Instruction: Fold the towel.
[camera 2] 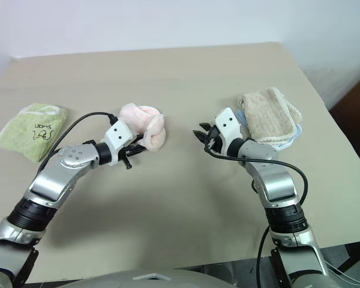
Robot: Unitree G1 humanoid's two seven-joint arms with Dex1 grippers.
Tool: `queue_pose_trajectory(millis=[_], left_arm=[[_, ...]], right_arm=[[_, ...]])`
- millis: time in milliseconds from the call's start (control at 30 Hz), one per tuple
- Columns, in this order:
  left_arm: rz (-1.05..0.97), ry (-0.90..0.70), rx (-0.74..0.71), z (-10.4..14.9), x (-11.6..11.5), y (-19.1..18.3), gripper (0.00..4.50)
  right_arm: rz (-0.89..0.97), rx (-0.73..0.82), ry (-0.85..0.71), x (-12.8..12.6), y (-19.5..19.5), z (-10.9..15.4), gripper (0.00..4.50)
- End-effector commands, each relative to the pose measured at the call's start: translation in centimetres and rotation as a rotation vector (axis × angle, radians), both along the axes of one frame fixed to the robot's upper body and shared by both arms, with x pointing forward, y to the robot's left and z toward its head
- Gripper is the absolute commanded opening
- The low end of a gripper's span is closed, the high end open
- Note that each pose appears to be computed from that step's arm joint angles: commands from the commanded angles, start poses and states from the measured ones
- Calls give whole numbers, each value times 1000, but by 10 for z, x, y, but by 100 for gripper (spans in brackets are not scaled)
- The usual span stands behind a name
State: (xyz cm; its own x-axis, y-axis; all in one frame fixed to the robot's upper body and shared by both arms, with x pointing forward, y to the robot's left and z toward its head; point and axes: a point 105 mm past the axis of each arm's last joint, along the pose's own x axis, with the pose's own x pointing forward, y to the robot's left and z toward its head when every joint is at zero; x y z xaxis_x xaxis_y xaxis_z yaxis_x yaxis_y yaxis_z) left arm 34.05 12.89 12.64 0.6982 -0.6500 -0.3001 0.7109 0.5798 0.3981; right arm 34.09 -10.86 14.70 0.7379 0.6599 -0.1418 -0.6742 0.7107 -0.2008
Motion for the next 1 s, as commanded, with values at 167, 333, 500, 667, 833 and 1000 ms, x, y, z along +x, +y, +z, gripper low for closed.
queue_pose_trajectory(millis=[167,333,500,667,833,1000], left_arm=[[110,-84,-28,17,14,18,409],[147,-78,-53,20,8,36,445],[161,-42,-35,17,-8,59,445],[191,-58,-62,22,-15,72,445],[214,-67,-92,25,-16,78,355],[254,-73,-160,34,-19,96,179]], right_arm=[[41,16,-39,-6,10,12,139],[54,12,-49,-5,11,16,139],[68,14,-61,-5,14,21,139],[86,20,-62,-4,18,23,139],[103,40,-61,-3,25,25,79],[140,94,-78,2,42,39,0]])
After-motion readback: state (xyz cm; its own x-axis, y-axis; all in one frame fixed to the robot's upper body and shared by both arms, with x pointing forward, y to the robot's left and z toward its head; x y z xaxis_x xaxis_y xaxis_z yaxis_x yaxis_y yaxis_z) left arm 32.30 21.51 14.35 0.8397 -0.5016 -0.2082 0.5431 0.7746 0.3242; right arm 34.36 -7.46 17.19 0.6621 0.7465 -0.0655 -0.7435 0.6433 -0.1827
